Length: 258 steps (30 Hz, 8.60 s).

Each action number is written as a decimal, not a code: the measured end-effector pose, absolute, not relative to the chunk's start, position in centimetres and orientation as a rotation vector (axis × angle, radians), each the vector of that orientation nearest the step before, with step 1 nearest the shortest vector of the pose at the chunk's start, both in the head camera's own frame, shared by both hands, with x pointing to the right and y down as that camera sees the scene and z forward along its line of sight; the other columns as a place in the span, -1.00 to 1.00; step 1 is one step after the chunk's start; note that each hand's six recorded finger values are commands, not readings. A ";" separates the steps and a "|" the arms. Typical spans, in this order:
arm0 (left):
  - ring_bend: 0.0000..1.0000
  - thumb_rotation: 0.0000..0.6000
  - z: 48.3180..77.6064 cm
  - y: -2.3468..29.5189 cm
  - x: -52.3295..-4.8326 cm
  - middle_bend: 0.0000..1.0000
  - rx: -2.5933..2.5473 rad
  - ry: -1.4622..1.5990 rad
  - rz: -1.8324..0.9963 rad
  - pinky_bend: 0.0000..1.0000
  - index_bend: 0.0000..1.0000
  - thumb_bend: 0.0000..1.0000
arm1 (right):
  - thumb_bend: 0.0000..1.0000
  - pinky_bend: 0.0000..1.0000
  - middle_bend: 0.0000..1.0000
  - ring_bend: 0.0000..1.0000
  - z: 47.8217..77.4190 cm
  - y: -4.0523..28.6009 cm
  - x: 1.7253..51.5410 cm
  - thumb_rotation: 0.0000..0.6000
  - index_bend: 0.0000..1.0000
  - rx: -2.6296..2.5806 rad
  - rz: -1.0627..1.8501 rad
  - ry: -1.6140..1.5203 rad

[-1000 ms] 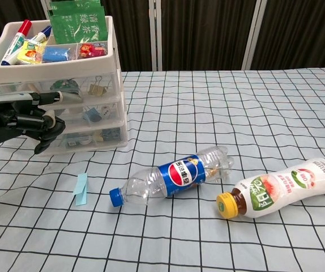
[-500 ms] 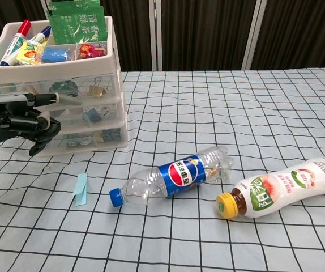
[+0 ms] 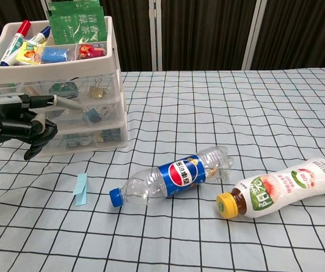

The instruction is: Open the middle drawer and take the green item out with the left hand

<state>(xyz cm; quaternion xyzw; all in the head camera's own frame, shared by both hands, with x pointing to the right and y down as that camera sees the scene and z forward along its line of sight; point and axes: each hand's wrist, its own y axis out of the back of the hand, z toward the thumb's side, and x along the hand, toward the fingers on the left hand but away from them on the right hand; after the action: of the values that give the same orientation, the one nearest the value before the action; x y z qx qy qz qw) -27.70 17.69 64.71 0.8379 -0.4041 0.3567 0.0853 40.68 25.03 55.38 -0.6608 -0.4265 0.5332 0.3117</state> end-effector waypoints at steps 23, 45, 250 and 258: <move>0.44 1.00 59.7 16.3 -29.8 0.58 2.852 -1.439 1.548 0.39 -0.64 1.00 | -0.92 -1.00 -1.00 -1.00 55.4 25.0 40.6 1.00 -1.00 -1.748 1.409 -1.128; 0.45 1.00 61.2 15.1 -31.1 0.59 2.714 -1.398 1.771 0.40 -0.55 1.00 | -0.92 -1.00 -1.00 -1.00 55.4 25.0 40.7 1.00 -1.00 -1.750 1.411 -1.127; 0.47 1.00 59.5 10.3 -24.6 0.63 3.379 -0.130 2.472 0.44 -0.16 -1.00 | -0.92 -1.00 -1.00 -1.00 55.7 24.5 41.5 1.00 -1.00 -1.750 1.428 -1.167; 0.47 1.00 59.5 10.5 -24.6 0.63 3.356 -0.120 2.488 0.44 -0.08 -0.96 | -0.92 -1.00 -1.00 -1.00 55.7 24.5 41.4 1.00 -1.00 -1.753 1.426 -1.165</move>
<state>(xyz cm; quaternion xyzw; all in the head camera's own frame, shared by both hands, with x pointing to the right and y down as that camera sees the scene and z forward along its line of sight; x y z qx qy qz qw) -24.57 10.47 59.49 0.6972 -0.0248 0.5169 -0.4960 41.44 24.49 55.70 -0.6588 -0.4378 0.5359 0.2951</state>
